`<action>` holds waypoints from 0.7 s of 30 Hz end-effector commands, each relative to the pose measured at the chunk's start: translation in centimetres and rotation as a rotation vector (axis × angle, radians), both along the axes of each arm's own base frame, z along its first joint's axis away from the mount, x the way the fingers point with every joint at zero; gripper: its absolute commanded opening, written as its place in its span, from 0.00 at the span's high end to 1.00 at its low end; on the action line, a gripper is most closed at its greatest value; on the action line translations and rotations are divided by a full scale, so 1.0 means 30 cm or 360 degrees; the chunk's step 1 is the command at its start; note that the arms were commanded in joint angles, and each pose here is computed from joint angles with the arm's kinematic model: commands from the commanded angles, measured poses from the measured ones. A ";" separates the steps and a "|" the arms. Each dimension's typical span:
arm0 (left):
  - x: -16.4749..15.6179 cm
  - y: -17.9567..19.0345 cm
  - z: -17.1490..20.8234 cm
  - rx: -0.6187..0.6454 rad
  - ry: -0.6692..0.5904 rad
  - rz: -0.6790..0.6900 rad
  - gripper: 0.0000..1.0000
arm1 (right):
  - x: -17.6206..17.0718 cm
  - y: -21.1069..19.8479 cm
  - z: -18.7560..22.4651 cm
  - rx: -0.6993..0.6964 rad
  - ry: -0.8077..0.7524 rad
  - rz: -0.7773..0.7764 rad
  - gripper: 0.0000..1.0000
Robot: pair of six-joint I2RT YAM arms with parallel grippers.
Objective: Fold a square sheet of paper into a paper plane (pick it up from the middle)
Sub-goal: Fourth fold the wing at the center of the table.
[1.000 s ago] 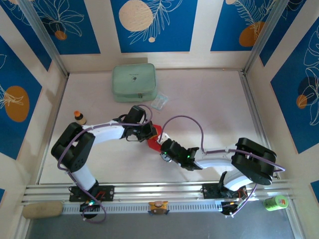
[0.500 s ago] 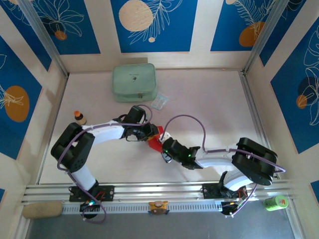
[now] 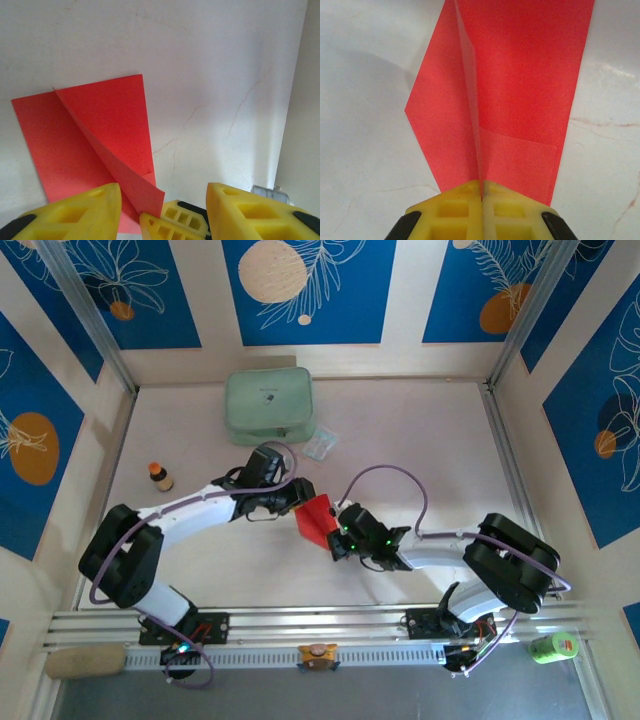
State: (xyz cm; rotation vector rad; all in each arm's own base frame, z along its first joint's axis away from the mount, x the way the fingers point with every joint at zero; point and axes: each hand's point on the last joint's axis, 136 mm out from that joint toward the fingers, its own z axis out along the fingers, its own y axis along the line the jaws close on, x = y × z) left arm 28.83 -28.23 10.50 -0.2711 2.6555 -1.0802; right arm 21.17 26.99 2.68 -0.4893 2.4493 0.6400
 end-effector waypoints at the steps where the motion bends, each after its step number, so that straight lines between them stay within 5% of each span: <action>1: -0.010 0.027 -0.021 0.0034 0.0004 0.0012 0.55 | -0.021 0.033 0.020 0.0202 0.0167 0.0003 0.95; 9: -0.026 -0.009 -0.061 -0.0054 0.0058 -0.0043 0.76 | -0.014 0.048 0.030 0.0491 0.0471 -0.0040 0.95; 21: -0.064 -0.052 -0.184 -0.0083 0.0214 -0.0102 0.88 | -0.004 0.018 -0.002 0.0627 0.0583 -0.0183 0.95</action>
